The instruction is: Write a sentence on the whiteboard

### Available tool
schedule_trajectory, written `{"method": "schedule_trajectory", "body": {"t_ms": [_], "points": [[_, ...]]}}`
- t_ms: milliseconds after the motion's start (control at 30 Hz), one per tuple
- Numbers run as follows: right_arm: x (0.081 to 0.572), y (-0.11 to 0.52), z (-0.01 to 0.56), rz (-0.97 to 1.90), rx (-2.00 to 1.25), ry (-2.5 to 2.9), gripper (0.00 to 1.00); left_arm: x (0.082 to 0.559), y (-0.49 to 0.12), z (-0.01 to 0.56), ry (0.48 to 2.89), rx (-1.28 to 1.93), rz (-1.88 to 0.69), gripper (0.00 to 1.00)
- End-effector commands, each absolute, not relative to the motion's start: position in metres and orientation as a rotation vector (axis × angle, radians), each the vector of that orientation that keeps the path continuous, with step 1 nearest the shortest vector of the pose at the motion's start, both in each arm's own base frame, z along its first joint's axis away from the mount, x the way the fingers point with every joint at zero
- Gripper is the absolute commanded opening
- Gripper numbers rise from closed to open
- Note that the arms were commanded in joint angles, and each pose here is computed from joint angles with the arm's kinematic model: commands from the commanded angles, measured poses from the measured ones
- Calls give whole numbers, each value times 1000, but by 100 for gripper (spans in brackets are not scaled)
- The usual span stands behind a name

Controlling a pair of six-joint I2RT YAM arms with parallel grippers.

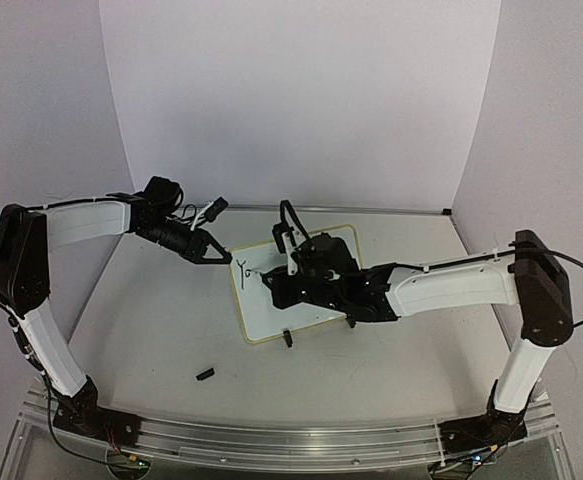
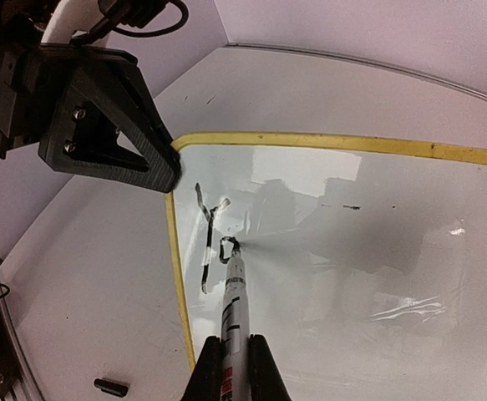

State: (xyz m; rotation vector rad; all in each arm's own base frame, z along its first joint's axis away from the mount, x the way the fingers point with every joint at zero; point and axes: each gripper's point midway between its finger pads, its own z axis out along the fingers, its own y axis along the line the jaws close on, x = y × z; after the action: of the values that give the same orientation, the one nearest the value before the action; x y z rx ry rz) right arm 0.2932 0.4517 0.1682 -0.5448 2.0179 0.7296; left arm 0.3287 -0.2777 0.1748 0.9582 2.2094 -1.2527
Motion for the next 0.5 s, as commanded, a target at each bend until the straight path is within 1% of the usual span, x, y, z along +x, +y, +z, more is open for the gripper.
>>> {"method": "schedule_trajectory", "body": {"t_ms": [0, 233, 467], "points": [[298, 456, 212, 786, -503, 1922, 0, 334, -283, 182, 2166, 1010, -1218, 0], [292, 450, 228, 825, -502, 1887, 0, 334, -283, 183, 2164, 1012, -1217, 0], [297, 453, 216, 801, -492, 1912, 0, 334, -282, 183, 2166, 1011, -1216, 0]]}}
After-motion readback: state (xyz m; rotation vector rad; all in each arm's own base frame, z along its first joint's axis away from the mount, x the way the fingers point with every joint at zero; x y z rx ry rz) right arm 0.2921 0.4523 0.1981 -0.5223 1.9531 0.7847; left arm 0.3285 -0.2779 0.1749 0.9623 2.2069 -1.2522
